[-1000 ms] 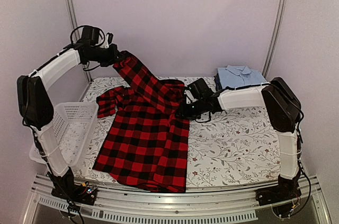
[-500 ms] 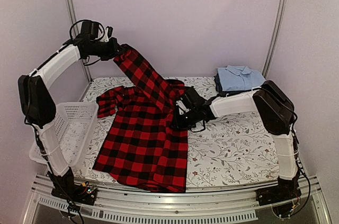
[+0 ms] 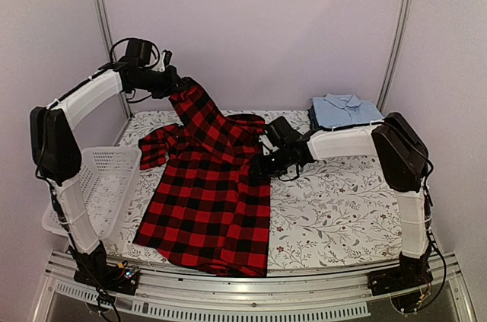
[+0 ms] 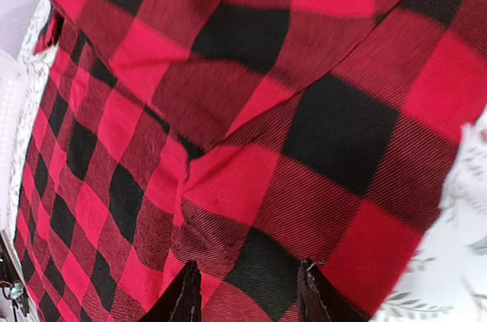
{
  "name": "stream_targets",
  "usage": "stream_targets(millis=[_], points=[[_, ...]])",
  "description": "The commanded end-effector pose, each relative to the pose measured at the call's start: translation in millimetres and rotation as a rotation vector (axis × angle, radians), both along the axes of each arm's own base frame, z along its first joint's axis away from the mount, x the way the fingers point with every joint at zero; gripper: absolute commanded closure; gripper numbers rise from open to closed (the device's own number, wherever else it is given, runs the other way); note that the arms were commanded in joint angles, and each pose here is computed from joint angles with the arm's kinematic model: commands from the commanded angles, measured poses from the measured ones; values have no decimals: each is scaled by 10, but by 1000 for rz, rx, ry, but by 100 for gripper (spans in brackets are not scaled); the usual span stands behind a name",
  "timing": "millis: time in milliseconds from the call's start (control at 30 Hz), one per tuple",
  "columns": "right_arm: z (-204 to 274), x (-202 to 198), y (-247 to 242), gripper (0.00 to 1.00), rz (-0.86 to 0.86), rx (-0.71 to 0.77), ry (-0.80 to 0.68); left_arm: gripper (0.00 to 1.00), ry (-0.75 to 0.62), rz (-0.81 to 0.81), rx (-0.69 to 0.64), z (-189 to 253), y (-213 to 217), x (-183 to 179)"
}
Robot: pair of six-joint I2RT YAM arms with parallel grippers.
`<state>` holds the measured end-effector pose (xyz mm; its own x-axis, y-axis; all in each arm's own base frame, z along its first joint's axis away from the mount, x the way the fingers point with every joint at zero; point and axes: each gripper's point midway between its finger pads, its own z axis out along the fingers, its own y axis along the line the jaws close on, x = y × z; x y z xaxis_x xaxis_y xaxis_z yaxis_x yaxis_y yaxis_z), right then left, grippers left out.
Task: Fold and stack the long sleeve shirts
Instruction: Adjust the 1/3-folded tank top at the center of the board.
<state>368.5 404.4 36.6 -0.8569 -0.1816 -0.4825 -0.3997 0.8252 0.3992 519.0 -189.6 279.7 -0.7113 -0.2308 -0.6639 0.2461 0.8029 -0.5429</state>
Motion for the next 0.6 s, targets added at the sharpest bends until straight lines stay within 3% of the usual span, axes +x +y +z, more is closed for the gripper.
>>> stream_targets(millis=[0,333,567], points=[[750,530,-326,57,-92,116,-109,94,-2,-8,7,22,-35,-204],[835,1429,-732,54,-218,199,-157,95,-1,101,67,-96,243,-402],[537,1745,-723,54,-222,226,-126,95,-9,155,79,-99,440,-447]])
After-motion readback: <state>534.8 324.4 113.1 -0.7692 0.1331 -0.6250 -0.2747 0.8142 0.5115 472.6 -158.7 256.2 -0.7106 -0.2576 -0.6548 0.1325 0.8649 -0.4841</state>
